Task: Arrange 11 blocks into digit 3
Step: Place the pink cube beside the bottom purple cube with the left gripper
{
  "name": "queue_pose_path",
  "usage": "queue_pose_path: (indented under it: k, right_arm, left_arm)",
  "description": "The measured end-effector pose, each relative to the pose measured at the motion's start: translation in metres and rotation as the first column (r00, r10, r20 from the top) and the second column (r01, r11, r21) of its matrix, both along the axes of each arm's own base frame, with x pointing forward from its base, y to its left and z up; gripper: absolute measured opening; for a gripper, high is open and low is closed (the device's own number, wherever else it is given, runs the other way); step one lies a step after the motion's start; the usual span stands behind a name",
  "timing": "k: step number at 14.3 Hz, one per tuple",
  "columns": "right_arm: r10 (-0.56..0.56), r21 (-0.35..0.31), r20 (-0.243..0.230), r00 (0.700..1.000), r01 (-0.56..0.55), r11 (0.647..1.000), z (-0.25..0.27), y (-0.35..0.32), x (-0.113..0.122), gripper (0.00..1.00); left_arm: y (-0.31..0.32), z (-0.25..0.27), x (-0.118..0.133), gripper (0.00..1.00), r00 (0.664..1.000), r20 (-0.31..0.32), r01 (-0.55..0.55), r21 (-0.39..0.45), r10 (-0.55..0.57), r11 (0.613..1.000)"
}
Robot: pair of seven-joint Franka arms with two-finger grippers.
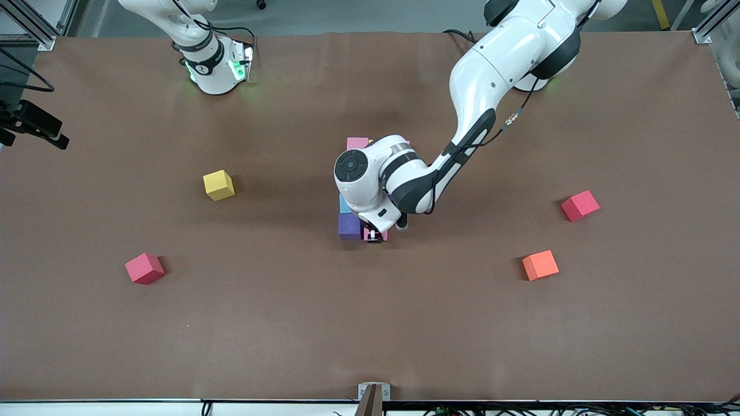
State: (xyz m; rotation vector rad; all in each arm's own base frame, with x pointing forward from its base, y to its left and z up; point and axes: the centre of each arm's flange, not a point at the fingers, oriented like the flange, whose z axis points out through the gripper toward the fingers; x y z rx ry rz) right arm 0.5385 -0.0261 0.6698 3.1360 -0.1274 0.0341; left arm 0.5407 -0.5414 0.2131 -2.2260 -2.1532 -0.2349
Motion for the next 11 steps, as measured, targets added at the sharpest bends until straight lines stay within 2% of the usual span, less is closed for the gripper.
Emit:
queue_pose_path:
  k: [11]
  right_arm:
    - [0.000, 0.000, 0.000, 1.000, 0.000, 1.000, 0.0000, 0.0002, 0.0000, 1.00]
  left_arm:
    - [-0.0023, 0.0003, 0.0010, 0.55, 1.000, 0.011, 0.003, -0.017, -0.003, 1.000]
